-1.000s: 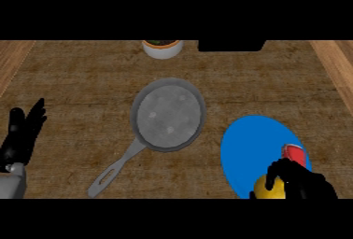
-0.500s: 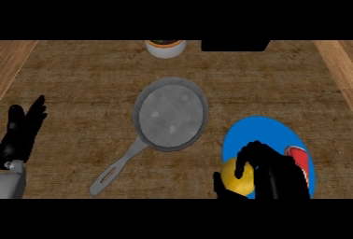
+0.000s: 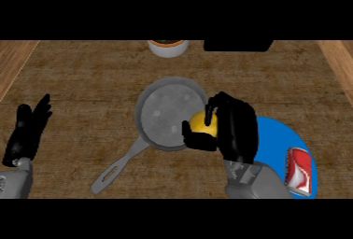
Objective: Pick the lemon from the plate and place it in the pan
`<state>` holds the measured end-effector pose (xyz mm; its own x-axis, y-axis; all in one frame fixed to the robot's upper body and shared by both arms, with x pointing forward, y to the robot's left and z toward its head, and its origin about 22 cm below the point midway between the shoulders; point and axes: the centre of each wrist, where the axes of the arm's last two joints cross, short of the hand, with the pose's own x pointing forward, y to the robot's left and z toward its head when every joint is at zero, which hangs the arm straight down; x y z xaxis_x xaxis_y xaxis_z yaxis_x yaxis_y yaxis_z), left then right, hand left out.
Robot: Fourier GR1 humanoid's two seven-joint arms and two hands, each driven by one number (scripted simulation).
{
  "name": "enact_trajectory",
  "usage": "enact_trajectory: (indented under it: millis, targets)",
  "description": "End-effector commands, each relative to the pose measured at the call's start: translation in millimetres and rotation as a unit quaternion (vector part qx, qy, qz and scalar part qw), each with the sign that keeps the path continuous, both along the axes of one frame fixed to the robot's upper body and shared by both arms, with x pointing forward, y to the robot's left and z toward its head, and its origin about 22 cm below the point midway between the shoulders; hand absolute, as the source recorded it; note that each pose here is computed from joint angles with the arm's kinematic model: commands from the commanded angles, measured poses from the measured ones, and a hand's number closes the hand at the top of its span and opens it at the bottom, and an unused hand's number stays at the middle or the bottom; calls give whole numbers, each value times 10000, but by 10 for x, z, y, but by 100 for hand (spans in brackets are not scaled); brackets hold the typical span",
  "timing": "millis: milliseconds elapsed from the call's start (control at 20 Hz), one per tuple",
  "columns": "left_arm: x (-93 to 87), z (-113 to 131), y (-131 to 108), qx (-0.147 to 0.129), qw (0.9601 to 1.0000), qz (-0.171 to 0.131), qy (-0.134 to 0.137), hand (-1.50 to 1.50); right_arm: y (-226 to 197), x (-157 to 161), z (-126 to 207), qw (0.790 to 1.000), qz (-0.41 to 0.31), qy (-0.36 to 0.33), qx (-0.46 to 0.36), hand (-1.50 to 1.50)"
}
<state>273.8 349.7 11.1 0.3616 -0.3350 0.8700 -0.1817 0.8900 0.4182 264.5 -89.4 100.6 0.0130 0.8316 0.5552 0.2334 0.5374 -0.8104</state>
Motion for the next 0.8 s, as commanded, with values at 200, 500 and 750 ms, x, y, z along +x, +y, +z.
enact_trajectory:
  millis: [200,500,750]
  targets:
    - [18,-25,-25,-72,9998,-172,38,0,238,800,-326,9989,-107,410,221,150]
    - [197,296,-172,-115,9996,-225,-95,0,220,1075,-674,9980,-130,542,304,150]
    - [253,169,-133,-44,9993,-350,-138,0,242,1077,-874,9942,-32,757,759,150]
